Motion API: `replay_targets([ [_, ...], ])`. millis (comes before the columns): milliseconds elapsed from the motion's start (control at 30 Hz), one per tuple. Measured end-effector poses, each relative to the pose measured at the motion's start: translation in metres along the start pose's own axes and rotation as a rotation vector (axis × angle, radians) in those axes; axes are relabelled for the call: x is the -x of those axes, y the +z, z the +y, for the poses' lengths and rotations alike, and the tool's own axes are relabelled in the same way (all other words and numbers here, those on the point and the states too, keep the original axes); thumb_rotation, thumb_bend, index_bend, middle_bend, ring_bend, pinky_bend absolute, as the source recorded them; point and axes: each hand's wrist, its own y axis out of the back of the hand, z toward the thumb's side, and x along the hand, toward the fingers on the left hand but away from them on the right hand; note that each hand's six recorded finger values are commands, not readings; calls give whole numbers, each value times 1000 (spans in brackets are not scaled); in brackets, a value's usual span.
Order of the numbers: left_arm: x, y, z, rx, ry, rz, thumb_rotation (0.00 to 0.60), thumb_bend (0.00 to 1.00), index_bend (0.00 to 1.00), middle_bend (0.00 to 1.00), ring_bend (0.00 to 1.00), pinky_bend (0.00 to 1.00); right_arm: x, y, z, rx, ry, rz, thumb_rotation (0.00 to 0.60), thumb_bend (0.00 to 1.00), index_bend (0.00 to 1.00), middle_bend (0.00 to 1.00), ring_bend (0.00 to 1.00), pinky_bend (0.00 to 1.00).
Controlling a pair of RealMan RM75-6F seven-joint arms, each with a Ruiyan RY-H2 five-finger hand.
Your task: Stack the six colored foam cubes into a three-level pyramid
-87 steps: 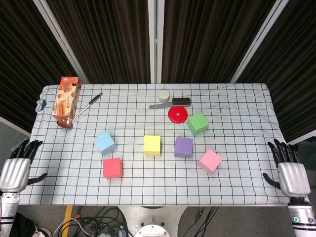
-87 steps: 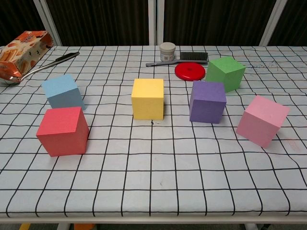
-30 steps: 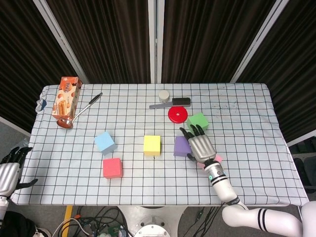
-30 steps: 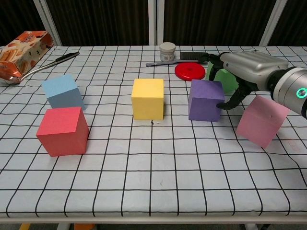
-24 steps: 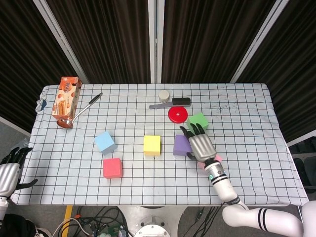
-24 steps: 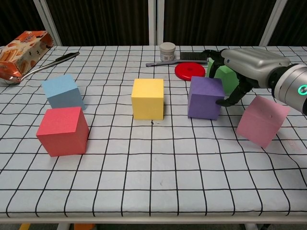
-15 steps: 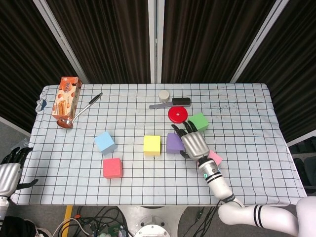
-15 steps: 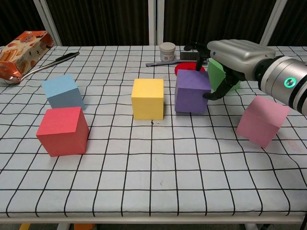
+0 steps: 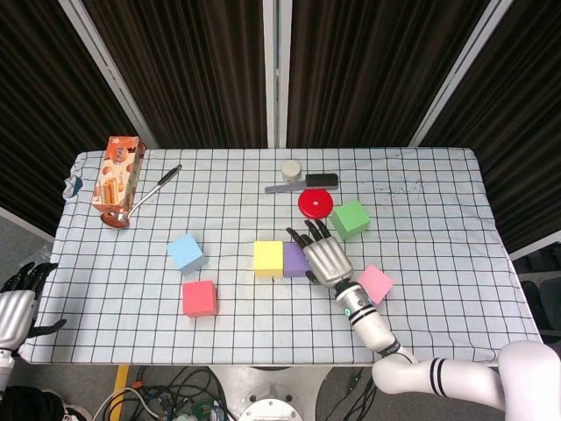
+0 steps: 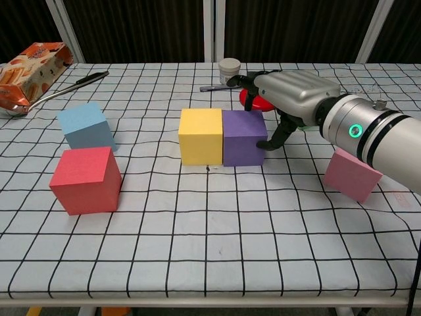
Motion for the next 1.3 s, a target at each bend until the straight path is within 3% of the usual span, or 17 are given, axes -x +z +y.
replay_targets([
  [1133, 0, -2, -3, 1, -15, -1, 600, 0, 111, 113, 62, 174, 6, 1, 2, 25, -8, 2, 600, 247, 0, 418, 0, 0],
  [1300, 0, -2, -4, 1, -16, 0, 600, 0, 111, 113, 62, 174, 7, -1, 2, 26, -6, -4, 600, 106, 0, 313, 0, 0],
])
